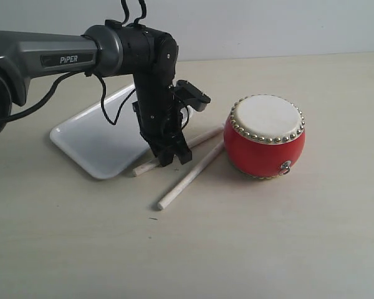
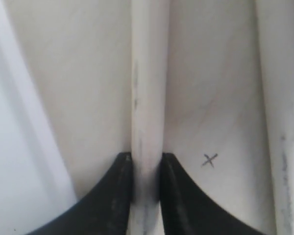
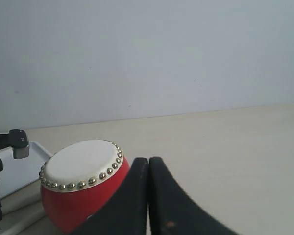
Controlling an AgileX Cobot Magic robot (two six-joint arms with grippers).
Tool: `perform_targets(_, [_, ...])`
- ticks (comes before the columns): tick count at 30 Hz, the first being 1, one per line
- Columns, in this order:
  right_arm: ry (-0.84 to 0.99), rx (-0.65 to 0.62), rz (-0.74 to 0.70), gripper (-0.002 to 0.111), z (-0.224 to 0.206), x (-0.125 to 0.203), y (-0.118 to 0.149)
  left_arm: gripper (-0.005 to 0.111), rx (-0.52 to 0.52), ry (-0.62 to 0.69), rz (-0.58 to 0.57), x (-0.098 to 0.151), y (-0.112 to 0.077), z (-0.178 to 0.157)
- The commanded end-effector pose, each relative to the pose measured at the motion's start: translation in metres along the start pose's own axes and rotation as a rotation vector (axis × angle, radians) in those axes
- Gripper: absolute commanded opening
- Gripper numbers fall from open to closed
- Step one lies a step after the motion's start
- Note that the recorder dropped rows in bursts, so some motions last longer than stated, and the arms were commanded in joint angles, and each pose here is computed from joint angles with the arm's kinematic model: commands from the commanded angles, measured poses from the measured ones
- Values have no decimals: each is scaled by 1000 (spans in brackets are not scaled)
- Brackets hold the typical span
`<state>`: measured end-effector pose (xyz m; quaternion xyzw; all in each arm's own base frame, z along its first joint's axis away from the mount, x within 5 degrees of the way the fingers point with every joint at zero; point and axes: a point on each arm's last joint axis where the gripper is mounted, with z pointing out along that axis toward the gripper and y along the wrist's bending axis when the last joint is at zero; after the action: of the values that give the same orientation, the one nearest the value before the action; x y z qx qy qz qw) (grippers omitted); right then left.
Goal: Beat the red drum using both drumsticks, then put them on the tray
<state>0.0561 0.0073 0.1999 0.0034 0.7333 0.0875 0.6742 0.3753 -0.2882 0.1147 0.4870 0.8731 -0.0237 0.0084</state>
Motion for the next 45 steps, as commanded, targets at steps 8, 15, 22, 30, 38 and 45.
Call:
perform_targets(8, [-12,-2,-2,0,0,0,0,0,-32,-114,-75,-5,-3,-52])
perform_targets(15, [-12,-2,-2,0,0,0,0,0,-58,-204,-131,-1,-5,-93])
perform_targets(22, [-12,-2,-2,0,0,0,0,0,-103,-323,-236,31,2,-125])
perform_targets(30, [-12,-2,-2,0,0,0,0,0,-198,-552,-316,114,-5,-156])
perform_targets(38, [-12,-2,-2,0,0,0,0,0,-302,-835,-448,180,-9,-175])
perform_targets(45, [-12,-2,-2,0,0,0,0,0,-310,-857,-446,187,-14,-180])
